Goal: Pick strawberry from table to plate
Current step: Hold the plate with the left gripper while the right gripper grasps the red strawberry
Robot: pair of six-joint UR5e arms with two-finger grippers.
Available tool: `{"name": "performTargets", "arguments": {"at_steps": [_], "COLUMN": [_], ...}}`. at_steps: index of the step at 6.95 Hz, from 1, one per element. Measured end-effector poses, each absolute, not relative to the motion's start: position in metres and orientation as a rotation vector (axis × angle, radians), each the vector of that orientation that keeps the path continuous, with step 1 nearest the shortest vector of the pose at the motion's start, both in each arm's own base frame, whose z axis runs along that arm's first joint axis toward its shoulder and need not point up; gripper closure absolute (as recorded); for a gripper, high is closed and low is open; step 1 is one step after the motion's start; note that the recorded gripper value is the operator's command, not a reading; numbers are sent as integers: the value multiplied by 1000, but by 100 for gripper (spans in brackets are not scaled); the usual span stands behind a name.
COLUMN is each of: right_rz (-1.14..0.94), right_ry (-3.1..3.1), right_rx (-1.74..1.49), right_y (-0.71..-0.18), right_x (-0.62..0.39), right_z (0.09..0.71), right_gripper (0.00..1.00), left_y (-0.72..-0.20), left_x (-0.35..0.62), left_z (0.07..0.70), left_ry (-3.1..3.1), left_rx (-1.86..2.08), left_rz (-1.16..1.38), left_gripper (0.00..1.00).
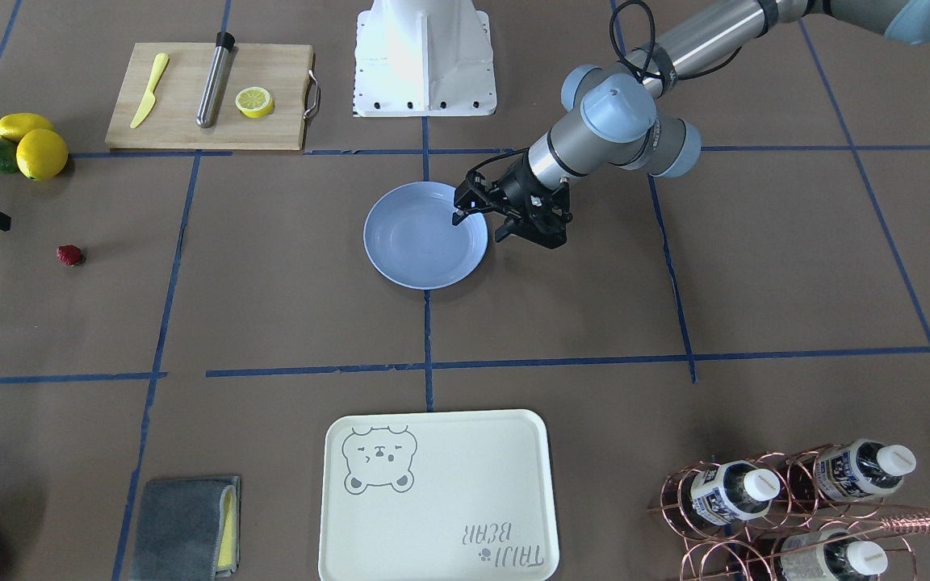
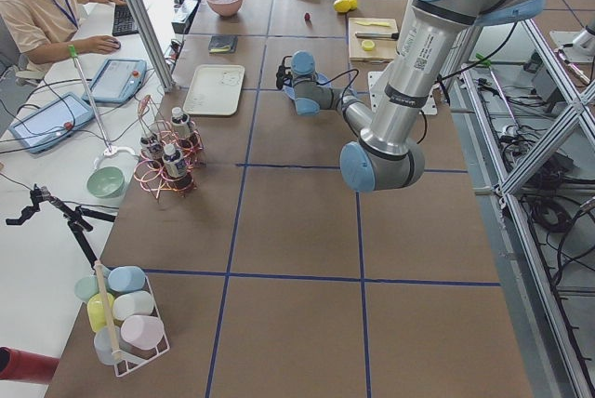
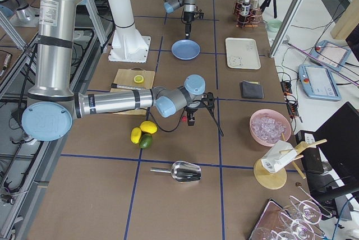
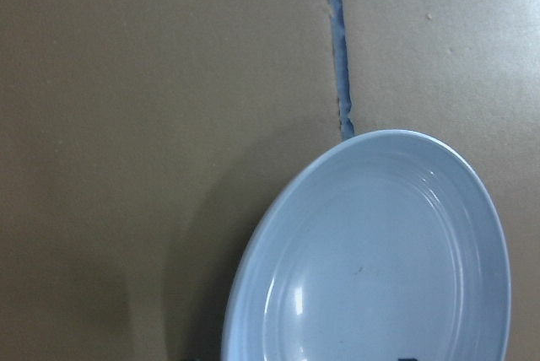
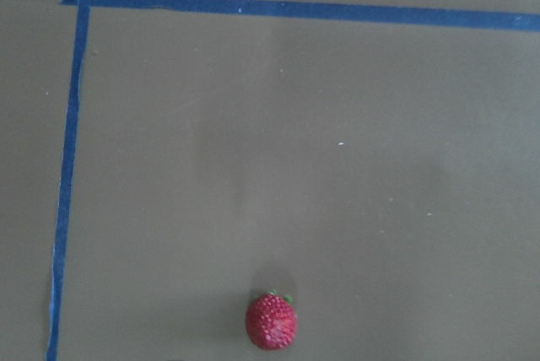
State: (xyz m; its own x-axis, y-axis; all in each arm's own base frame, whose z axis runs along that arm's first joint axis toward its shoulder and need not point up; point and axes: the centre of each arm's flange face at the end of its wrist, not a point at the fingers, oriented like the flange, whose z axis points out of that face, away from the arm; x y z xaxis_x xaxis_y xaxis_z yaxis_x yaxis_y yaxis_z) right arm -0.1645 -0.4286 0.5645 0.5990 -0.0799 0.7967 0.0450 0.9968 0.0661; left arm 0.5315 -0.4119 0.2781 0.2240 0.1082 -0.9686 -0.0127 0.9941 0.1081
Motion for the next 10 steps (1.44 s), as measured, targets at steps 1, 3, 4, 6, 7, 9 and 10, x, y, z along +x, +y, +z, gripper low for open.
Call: {"name": "performTargets", "arguments": {"at_steps": [1,3,4,6,7,9,10], "right_rz": [-12,47,50,50,52,48,45], "right_ry": [-909,-884,-867,-831,-820,-807,-805], "right_rx": [65,84,86,100,98,91,88], "right_y": [-413,-395,-392,-390,-390,-389,-388], "right_x": [-196,-234,-243,-254,-256,-254,-254], "right_z": [564,568,575,587,593,601,603], "right_gripper": [0,0,6,13,25,77,100], "left_y": [-412,-413,-413,-414,-414,-414,-414], "left_x": [530,528,528,528,528,528,528], "left_z": [276,276,277,278,279,279,279], "left_ry": [1347,1347,1345,1343,1343,1342,1342], "left_rx": [81,83,87,89,90,92,93], "left_rz": [77,69,64,61,60,58,57], "left_gripper": [16,16,16,16,16,16,16]}}
